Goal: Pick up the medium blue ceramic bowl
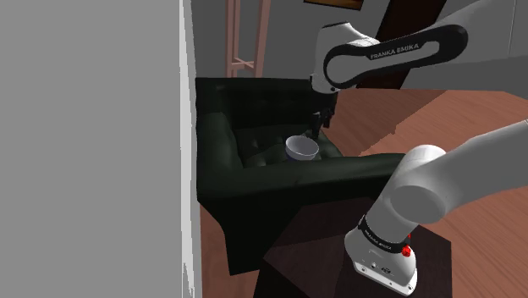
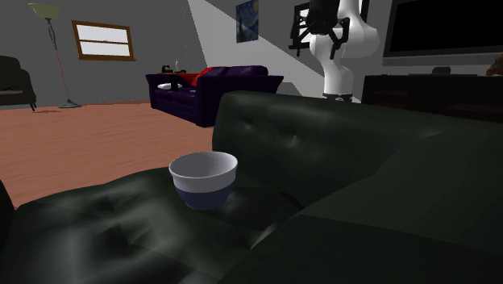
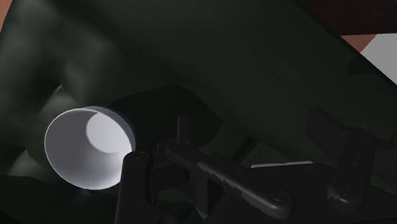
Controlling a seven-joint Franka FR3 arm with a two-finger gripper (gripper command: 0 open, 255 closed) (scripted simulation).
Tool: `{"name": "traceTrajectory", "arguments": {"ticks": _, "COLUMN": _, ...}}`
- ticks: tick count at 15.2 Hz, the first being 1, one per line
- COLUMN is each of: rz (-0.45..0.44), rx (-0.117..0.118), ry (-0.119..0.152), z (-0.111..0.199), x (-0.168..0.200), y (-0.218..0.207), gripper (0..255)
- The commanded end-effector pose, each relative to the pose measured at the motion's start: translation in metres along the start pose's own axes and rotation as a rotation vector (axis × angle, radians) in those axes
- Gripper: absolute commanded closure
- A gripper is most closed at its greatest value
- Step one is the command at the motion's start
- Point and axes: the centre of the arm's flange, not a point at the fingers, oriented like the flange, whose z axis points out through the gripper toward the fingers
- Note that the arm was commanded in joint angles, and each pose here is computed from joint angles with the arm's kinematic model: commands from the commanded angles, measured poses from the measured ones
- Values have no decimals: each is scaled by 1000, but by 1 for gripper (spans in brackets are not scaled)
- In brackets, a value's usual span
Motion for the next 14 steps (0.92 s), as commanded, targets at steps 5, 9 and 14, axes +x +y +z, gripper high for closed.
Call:
{"name": "traceTrajectory", "arguments": {"ticks": 5, "rz": -4, "rx": -28, "ry": 21, "z": 59, "x": 39, "y": 31, "gripper": 0}}
{"name": "traceTrajectory", "arguments": {"ticks": 9, "rz": -7, "rx": -46, "ry": 33, "z": 98, "x": 63, "y": 53, "gripper": 0}}
{"name": "traceTrajectory", "arguments": {"ticks": 14, "rz": -10, "rx": -68, "ry": 48, "z": 146, "x": 95, "y": 80, "gripper": 0}}
